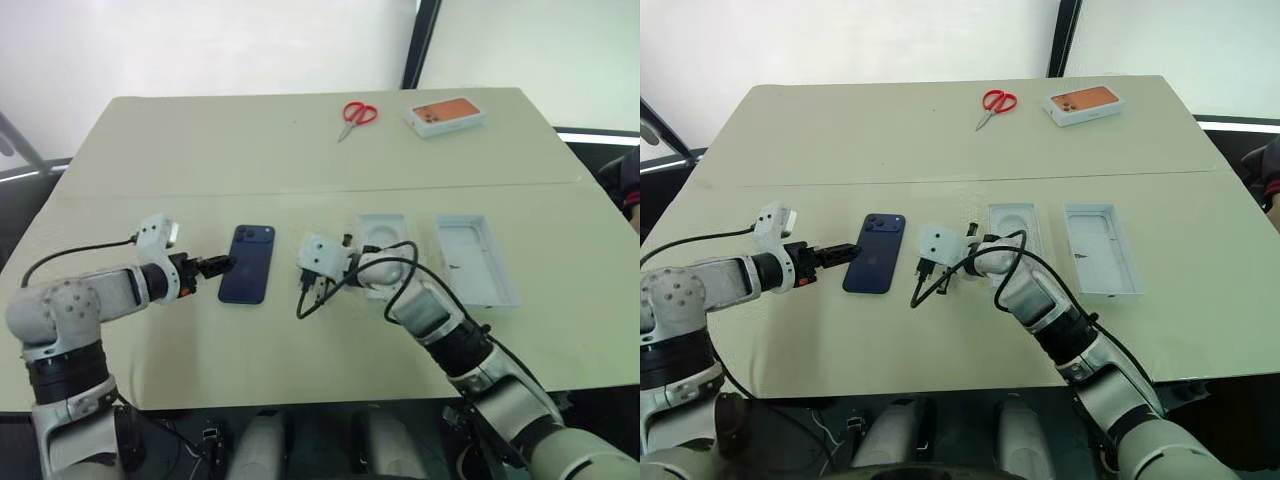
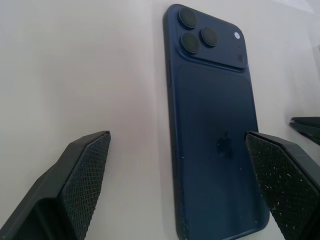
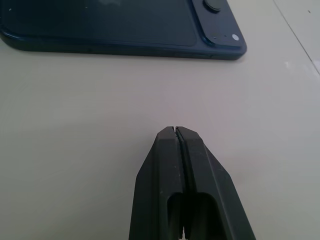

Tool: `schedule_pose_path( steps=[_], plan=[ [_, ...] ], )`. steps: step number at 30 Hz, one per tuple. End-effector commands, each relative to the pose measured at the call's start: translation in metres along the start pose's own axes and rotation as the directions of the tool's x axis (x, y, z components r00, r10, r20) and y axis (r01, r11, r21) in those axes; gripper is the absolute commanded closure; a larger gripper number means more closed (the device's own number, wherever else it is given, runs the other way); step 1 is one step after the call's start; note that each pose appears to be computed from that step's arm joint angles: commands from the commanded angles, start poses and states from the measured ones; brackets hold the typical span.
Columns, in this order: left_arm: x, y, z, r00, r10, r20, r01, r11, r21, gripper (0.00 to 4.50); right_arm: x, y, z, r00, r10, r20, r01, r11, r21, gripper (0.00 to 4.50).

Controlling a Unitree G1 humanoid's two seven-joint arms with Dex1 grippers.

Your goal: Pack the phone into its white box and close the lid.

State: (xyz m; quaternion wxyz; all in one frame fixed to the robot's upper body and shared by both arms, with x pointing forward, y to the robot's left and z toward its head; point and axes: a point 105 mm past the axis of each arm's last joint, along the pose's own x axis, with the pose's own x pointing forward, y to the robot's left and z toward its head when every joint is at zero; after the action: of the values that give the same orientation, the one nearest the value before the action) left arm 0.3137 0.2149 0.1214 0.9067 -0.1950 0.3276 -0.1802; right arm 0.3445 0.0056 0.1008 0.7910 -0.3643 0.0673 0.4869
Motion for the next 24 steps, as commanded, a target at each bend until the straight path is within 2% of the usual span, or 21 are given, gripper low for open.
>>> schedule_pose_path(
  steps=[1,7,12,20,24],
  plan=[
    [0.005,-0.009,-0.013,0.994,-0.079,-0.076,0.076,0.996,-0.035,0.0,0.011,0.003,0.026,0.997,0.025,0.067,-0.02,0.998,-0.064,4.46],
    [0.015,-0.023,-0.029,0.979,-0.145,-0.141,0.139,0.989,-0.05,0.0,0.028,0.011,0.043,0.993,0.066,0.102,-0.056,0.994,-0.091,4.46],
    [0.019,-0.034,-0.033,0.97,-0.199,-0.141,0.191,0.979,-0.072,0.0,0.031,0.013,0.045,0.991,0.074,0.111,-0.064,0.993,-0.095,4.46],
    [0.021,-0.055,-0.025,0.944,-0.319,-0.081,0.307,0.943,-0.129,0.0,0.03,0.013,0.041,0.992,0.074,0.106,-0.065,0.994,-0.091,4.46],
    [0.023,-0.051,-0.025,0.955,-0.285,-0.086,0.272,0.952,-0.139,0.0,0.029,0.011,0.04,0.992,0.07,0.103,-0.061,0.994,-0.087,4.46]
  ],
)
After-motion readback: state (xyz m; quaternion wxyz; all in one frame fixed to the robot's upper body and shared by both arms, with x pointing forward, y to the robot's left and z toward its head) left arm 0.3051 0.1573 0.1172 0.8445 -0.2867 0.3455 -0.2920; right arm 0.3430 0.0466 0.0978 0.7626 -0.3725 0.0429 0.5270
